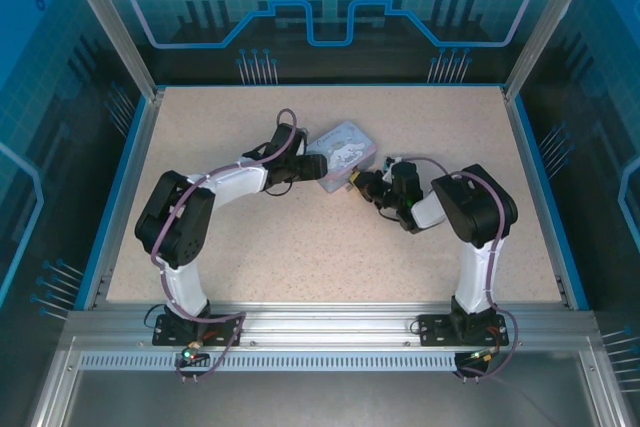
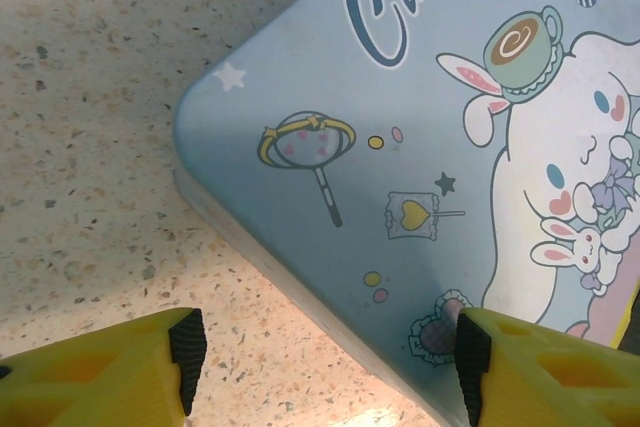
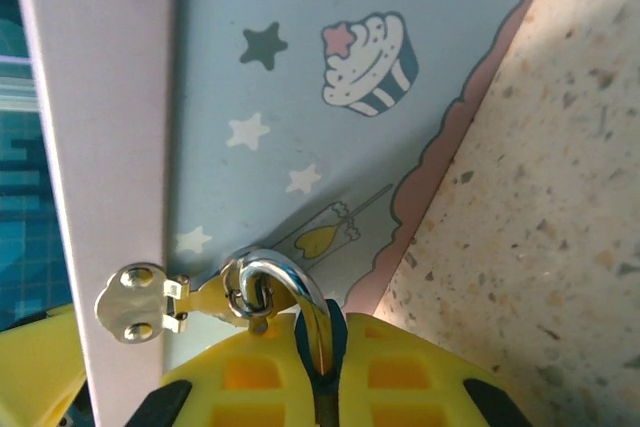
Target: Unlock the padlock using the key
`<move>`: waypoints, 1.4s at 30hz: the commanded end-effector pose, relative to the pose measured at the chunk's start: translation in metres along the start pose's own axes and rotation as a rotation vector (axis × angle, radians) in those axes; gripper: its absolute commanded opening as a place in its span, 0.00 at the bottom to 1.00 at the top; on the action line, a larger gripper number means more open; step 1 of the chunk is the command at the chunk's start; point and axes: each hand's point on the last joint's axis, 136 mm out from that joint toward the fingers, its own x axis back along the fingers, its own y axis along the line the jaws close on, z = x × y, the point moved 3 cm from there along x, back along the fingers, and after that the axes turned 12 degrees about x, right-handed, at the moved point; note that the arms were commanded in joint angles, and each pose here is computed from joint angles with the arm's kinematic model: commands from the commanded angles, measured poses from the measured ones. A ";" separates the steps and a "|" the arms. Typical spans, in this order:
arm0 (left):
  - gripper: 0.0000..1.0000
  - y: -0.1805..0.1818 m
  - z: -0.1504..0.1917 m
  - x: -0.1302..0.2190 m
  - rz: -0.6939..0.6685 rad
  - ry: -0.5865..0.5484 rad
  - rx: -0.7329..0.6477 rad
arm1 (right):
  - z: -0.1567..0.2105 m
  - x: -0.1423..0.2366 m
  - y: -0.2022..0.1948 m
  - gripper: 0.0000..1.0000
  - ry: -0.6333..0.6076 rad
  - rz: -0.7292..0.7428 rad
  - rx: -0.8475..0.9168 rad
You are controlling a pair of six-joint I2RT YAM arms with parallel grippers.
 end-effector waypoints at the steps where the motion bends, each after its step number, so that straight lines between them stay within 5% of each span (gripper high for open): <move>1: 0.67 0.052 0.044 -0.015 -0.198 0.165 -0.005 | -0.008 0.014 -0.044 0.00 0.070 0.204 0.017; 15: 0.65 0.051 0.044 -0.020 -0.196 0.176 0.001 | -0.011 0.035 -0.062 0.00 0.337 0.525 0.175; 20: 0.65 0.051 0.044 -0.022 -0.197 0.179 -0.002 | -0.007 0.021 -0.060 0.00 0.304 0.394 0.111; 26: 0.64 0.052 0.045 -0.024 -0.199 0.181 -0.001 | -0.029 0.020 -0.071 0.00 0.062 0.114 -0.098; 42: 0.63 0.049 0.044 -0.024 -0.184 0.178 0.002 | -0.006 0.027 -0.079 0.05 0.146 0.201 -0.024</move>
